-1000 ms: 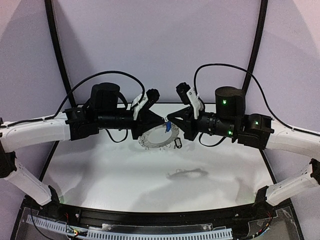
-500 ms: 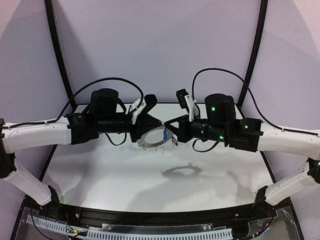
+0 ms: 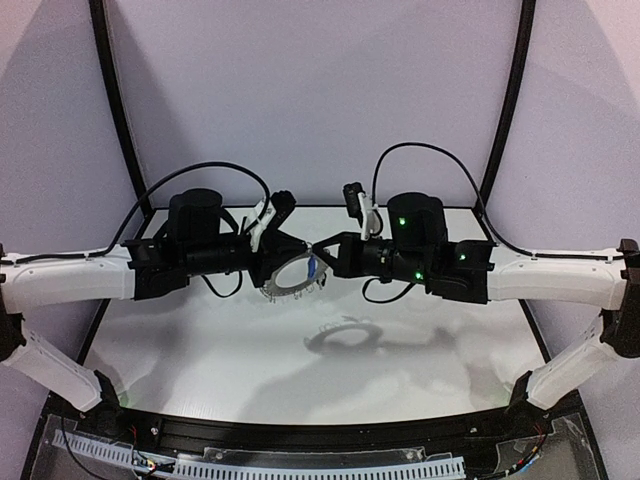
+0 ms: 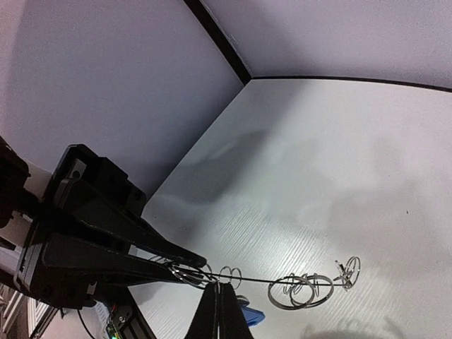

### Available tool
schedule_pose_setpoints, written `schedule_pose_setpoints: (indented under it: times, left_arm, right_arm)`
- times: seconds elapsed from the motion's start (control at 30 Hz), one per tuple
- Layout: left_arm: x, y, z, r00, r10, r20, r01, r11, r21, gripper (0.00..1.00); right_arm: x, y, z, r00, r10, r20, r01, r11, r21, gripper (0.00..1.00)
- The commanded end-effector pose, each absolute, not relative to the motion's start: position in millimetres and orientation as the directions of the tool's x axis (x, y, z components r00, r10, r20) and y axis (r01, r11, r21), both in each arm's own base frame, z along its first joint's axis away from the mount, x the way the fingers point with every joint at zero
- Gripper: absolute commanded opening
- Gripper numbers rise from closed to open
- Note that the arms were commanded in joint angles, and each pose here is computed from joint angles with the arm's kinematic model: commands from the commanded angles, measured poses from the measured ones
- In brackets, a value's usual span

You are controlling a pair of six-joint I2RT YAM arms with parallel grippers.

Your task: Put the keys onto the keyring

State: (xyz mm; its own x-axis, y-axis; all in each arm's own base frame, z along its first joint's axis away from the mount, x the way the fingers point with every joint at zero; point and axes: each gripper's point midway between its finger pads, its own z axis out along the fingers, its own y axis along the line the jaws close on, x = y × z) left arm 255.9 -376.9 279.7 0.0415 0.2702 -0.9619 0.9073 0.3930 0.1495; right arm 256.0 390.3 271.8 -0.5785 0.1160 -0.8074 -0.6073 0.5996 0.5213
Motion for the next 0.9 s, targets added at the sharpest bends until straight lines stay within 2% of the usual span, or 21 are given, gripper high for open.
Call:
schedule_pose_setpoints:
  times: [0.0, 0.03, 0.07, 0.1, 0.2, 0.27, 0.37, 0.6, 0.87]
  left_arm:
    - [201, -376, 377, 0.221, -0.017, -0.975, 0.943, 0.259, 0.209, 0.21]
    - [202, -376, 371, 0.211, -0.005, -0.978, 0.944, 0.261, 0.202, 0.36]
    - [204, -376, 367, 0.202, 0.003, -0.979, 0.942, 0.273, 0.195, 0.48]
    - [204, -376, 358, 0.189, 0.019, -0.982, 0.945, 0.267, 0.187, 0.63]
    - [202, -375, 343, 0.157, 0.059, -0.986, 0.953, 0.254, 0.167, 0.81]
    - [200, -376, 338, 0.148, 0.093, -0.985, 0.957, 0.237, 0.166, 0.83]
    - [204, -377, 336, 0.137, 0.130, -0.982, 0.955, 0.246, 0.166, 0.74]
    - [221, -385, 329, 0.066, 0.169, -0.983, 0.948, 0.295, 0.114, 0.67]
    - [222, -385, 324, 0.044, 0.181, -0.982, 0.948, 0.304, 0.099, 0.68]
  right_arm:
    - [306, 346, 252, -0.466, 0.059, -0.883, -0.513, 0.795, 0.323, 0.00]
    - [305, 348, 262, -0.437, 0.032, -0.899, -0.546, 0.785, 0.293, 0.00]
    - [304, 349, 276, -0.397, 0.001, -0.918, -0.578, 0.776, 0.251, 0.00]
    - [300, 354, 289, -0.343, -0.080, -0.936, -0.639, 0.750, 0.170, 0.00]
    - [288, 363, 303, -0.291, -0.180, -0.940, -0.727, 0.681, 0.094, 0.00]
    - [281, 365, 305, -0.293, -0.208, -0.933, -0.756, 0.648, 0.093, 0.00]
    - [275, 364, 307, -0.296, -0.245, -0.923, -0.774, 0.628, 0.081, 0.00]
    - [272, 358, 313, -0.298, -0.249, -0.922, -0.769, 0.635, 0.078, 0.00]
    - [275, 354, 310, -0.324, -0.254, -0.911, -0.747, 0.659, 0.082, 0.00]
